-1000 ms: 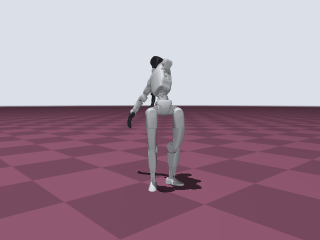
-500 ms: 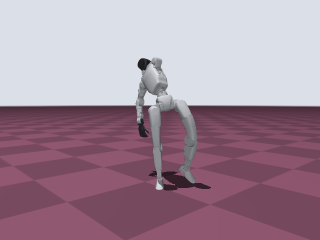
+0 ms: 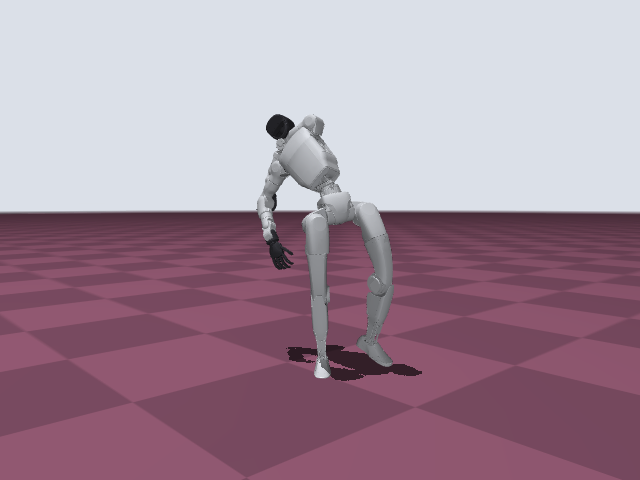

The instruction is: In place motions

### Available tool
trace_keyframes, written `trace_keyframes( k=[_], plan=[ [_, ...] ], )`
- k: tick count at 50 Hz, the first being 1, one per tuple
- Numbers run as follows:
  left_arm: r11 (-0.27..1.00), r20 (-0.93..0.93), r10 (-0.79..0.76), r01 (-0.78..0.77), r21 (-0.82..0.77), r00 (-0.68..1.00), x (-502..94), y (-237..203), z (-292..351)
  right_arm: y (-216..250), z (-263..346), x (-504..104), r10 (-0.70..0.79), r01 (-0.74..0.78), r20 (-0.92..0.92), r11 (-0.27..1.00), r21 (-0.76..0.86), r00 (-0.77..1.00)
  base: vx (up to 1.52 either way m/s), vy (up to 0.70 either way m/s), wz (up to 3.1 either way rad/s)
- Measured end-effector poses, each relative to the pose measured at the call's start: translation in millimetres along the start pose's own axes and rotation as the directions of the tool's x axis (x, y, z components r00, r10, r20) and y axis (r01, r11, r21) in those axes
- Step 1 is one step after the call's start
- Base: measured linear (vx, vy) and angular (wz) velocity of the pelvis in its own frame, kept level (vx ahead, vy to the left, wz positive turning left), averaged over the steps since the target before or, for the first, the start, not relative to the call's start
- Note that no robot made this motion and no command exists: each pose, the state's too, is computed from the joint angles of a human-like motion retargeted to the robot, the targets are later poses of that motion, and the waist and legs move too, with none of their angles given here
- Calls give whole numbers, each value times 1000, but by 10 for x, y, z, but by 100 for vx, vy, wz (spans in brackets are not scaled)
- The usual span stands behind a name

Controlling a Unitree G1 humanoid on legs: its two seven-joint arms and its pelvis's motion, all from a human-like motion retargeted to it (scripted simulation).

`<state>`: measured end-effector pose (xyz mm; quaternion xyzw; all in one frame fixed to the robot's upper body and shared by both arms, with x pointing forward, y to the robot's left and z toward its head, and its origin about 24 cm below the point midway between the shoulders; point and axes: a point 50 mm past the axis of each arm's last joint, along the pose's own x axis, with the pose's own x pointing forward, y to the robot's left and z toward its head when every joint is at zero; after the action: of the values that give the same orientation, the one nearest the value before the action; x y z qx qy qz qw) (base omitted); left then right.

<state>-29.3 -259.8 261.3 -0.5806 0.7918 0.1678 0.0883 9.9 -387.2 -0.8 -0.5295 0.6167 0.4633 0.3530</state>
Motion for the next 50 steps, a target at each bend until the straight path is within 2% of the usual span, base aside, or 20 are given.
trace_keyframes(
  k=[4,10,16,22,31,39,46,50],
  plan=[
    [1000,161,7,-8,4,987,5,30,341,181,-247,20,67,-67,-127,998,9,990,24,10,64],
    [997,240,-42,25,72,970,-14,30,560,364,-665,-33,66,-58,-338,998,35,939,5,7,27],
    [982,394,-51,-26,187,918,-100,72,937,480,-811,-63,45,-60,-405,998,-26,913,3,6,-16],
    [981,525,-58,-48,187,849,-227,113,1248,394,-657,-13,16,-51,-318,994,-101,948,8,9,-36],
    [970,396,-166,77,232,903,-135,35,1029,297,-421,35,-5,-16,-192,994,-111,981,8,5,-12],
    [975,302,-56,-13,222,952,-45,49,744,117,-400,8,-48,39,-174,998,-56,984,10,5,-8],
    [987,182,-48,19,156,982,1,23,473,-77,-747,-134,-109,137,-319,989,64,941,10,7,-1],
    [996,163,-18,4,87,987,6,29,412,-57,-1035,-251,-111,160,-445,984,75,888,8,6,19]
  ],
)
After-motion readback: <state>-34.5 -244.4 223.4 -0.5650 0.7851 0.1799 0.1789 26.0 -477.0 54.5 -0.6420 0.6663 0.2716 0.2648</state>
